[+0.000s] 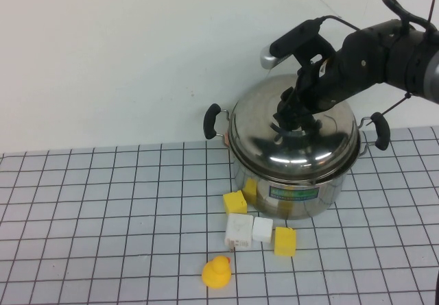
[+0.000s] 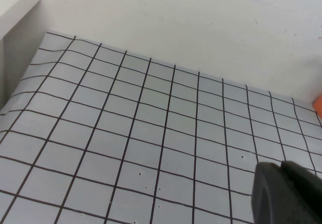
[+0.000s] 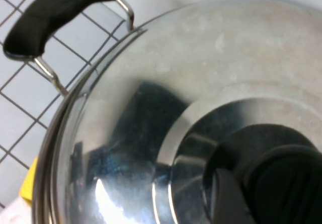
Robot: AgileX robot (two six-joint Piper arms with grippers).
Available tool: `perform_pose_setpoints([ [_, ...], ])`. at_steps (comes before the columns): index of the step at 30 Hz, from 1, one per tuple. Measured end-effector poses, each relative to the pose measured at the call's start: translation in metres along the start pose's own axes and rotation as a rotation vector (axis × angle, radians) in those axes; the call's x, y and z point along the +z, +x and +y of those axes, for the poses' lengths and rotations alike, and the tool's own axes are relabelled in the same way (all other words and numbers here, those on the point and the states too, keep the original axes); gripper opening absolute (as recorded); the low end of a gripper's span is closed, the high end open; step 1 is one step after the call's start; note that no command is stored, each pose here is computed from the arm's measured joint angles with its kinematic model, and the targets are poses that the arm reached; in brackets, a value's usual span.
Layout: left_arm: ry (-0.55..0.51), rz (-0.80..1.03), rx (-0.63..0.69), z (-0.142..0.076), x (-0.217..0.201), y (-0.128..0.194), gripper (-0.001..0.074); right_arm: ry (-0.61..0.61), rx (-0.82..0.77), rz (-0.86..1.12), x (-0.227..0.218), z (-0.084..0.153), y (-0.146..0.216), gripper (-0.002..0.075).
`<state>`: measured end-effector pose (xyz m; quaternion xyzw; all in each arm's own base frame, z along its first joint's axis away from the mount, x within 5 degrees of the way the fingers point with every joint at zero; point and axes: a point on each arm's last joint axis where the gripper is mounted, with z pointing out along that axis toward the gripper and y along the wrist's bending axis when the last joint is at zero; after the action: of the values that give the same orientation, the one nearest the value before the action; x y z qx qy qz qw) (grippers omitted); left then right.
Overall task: Cover the pot
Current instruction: Place the pot lid on the pot
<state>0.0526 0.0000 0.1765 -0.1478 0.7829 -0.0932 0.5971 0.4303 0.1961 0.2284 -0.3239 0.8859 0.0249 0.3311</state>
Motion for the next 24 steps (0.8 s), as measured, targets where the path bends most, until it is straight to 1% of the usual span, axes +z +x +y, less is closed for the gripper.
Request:
perform_pose_setpoints([
  [24, 0.0, 0.0, -0.004, 0.0, 0.0, 0.0, -0.0003, -0.007, 0.0, 0.021, 0.0003, 0.0006, 0.002, 0.0353],
])
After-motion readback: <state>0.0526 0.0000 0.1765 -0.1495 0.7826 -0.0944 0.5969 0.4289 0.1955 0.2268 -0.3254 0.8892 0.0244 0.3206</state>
